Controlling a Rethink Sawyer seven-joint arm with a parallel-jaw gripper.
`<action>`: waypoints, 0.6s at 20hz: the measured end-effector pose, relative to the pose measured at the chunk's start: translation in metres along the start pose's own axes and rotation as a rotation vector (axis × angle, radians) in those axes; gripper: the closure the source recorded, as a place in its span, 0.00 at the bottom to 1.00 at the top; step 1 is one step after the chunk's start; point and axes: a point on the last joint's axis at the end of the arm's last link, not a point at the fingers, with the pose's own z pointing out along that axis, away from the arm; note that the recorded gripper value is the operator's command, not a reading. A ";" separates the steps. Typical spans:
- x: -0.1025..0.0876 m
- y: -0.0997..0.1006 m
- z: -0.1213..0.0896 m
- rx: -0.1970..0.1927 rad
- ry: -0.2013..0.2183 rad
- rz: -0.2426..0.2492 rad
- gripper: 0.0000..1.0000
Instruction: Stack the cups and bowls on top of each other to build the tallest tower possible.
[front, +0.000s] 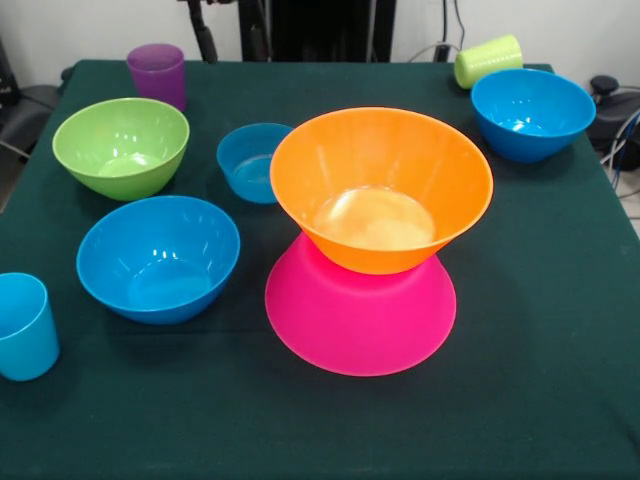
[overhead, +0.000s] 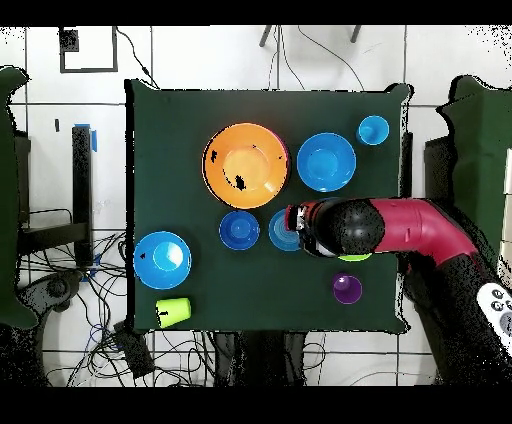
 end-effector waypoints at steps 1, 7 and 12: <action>0.000 -0.002 0.000 0.004 0.000 0.005 0.00; -0.011 -0.012 0.000 0.018 -0.015 0.027 0.00; -0.030 -0.021 0.002 0.014 -0.040 0.050 0.00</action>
